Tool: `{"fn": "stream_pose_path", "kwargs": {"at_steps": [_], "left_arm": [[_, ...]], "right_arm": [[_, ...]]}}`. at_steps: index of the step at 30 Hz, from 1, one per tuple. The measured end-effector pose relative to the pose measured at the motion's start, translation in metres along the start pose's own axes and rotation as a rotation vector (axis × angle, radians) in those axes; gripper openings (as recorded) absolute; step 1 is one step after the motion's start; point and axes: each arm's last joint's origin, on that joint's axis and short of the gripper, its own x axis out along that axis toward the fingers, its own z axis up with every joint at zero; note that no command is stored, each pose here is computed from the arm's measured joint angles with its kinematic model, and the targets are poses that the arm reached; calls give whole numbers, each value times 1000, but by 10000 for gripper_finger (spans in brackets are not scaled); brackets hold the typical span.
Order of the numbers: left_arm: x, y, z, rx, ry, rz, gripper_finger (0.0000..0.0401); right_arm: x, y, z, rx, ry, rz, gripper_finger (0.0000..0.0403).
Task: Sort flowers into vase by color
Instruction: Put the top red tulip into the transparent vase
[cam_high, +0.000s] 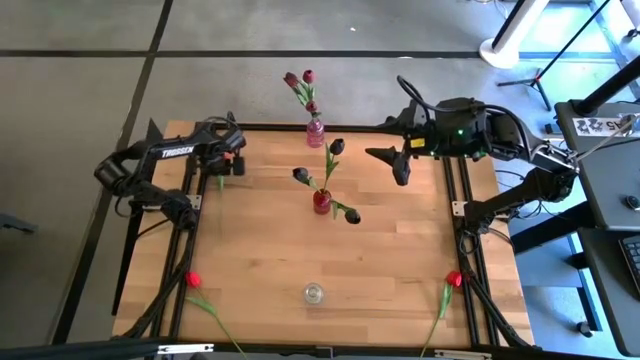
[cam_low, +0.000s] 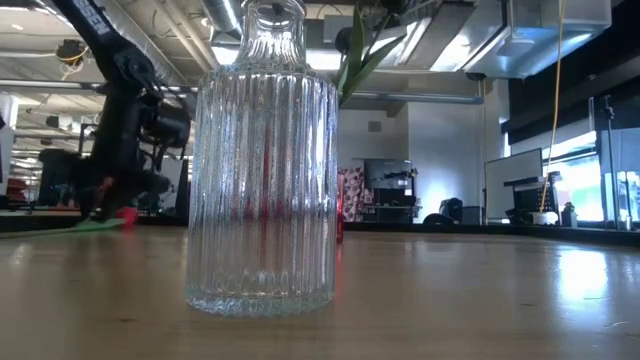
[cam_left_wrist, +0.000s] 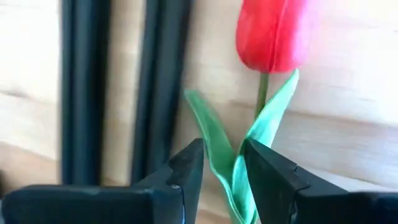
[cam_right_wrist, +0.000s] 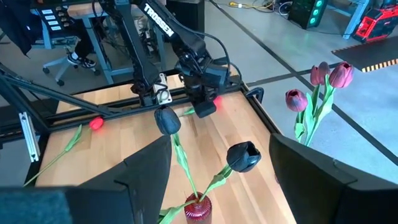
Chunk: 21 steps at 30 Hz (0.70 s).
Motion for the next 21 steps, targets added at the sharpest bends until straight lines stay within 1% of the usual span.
{"fn": "stream_pose_path", "kwargs": {"at_steps": [5,10,13,16,21], "left_arm": [[-12,2,-5,-24,0,-77,126],[-14,1,-4,-43,-16,-103,144],[-8,-1,-2,-69,-33,-134,156],[5,-2,-3,-112,-11,-170,162],[17,-2,-8,-197,-15,-171,152]], "right_arm": [[0,0,0,-8,1,0,269],[0,0,0,-21,0,0,269],[0,0,0,-21,1,0,269],[0,0,0,-21,0,0,269],[0,0,1,-19,-8,1,269]]}}
